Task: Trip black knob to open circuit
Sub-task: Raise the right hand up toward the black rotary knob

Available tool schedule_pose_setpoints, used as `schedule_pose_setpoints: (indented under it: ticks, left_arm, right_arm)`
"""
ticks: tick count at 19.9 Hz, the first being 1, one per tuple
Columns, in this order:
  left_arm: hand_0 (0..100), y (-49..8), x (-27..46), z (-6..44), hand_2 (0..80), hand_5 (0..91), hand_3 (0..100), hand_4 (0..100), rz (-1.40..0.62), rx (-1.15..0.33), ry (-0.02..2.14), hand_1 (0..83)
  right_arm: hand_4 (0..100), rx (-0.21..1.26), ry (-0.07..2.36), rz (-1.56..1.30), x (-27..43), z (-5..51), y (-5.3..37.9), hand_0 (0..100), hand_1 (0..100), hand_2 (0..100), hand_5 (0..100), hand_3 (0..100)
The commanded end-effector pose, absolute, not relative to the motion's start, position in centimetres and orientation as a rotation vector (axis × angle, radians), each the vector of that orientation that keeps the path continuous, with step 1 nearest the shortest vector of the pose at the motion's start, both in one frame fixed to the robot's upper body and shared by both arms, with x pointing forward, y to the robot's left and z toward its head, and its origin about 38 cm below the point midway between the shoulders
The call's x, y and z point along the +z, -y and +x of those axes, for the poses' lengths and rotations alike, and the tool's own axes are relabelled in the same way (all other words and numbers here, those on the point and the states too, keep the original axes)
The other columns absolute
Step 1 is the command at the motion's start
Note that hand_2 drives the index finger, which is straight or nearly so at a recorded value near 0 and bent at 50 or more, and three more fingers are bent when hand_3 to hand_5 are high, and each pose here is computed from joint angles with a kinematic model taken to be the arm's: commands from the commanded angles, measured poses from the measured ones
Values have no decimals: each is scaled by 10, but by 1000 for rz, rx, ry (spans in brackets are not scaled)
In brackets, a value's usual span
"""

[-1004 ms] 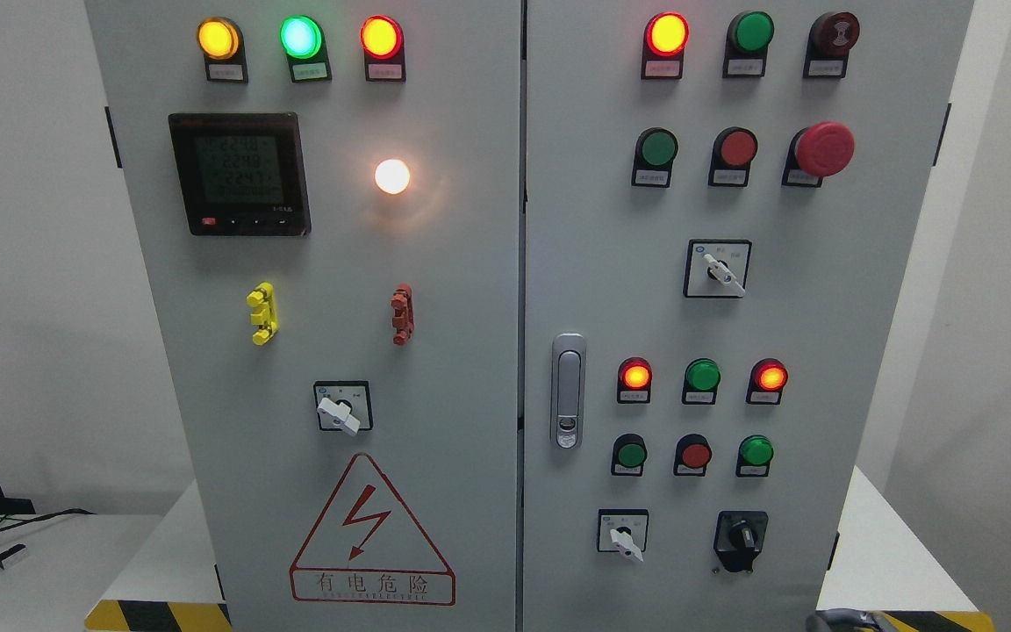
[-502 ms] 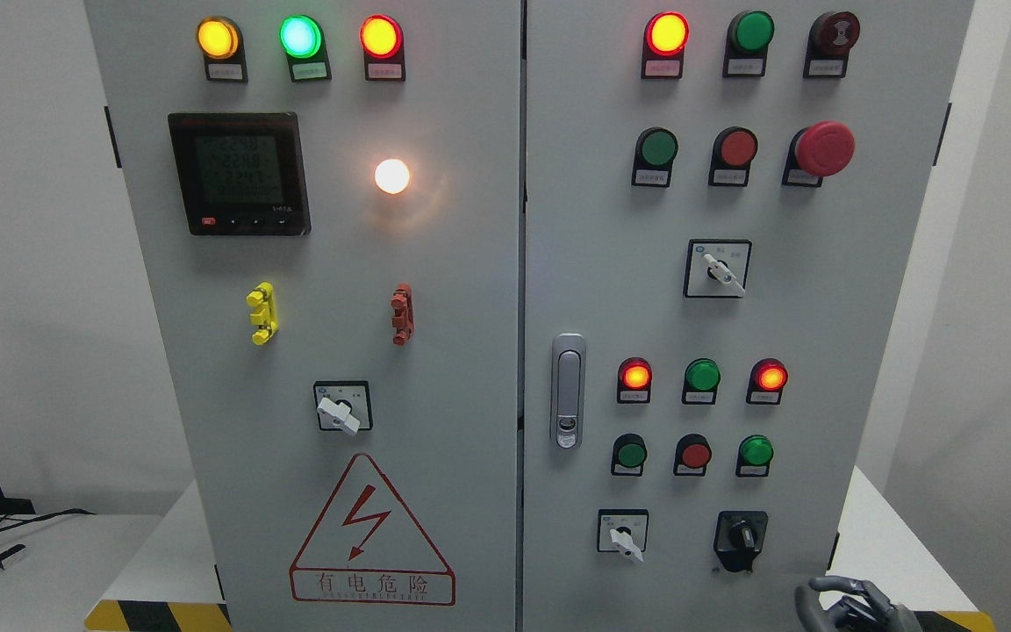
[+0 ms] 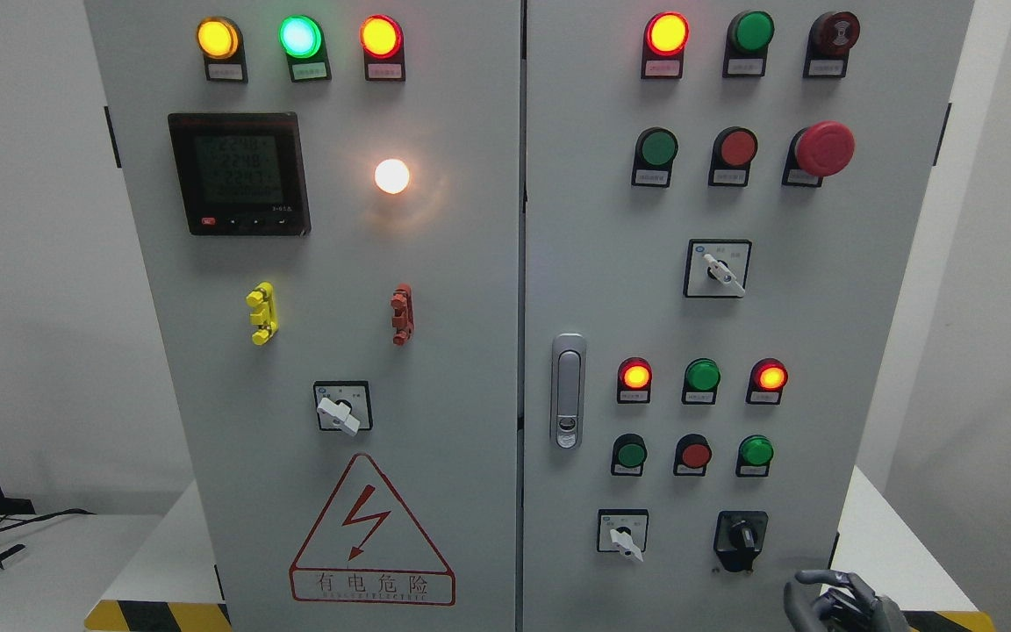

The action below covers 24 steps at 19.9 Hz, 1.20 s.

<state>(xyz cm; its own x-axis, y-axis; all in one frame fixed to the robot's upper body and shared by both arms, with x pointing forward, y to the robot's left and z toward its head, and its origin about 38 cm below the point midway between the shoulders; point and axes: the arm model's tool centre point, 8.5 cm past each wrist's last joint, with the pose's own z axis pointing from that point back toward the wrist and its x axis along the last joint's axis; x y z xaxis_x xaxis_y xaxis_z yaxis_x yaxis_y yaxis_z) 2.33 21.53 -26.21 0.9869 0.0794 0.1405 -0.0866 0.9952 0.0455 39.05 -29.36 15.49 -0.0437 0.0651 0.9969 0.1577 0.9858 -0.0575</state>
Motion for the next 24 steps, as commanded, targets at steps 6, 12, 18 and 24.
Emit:
schedule_pose_setpoints:
  ticks: [6,12,18,24]
  left_arm:
    - [120,-215,-262,24,0,0,0,0,48,53,141,389]
    - [120,-215,-262,24,0,0,0,0,49,53,141,389]
    - [120,-215,-262,24,0,0,0,0,49,53,141,389]
    - [120,-215,-262,24,0,0,0,0,49,53,141,389]
  right_arm:
    - [741,-47,1614,-152,153,393,276,494,792,461,761,815]
    - [743,-47,1617,-152,154,394,276,516,766,466,765,828]
    - [745,-47,1616,-153,155,396,276,529,758,466,768,827]
    - [745,-48,1603,-156,152,401,277,532,757,465,768,824]
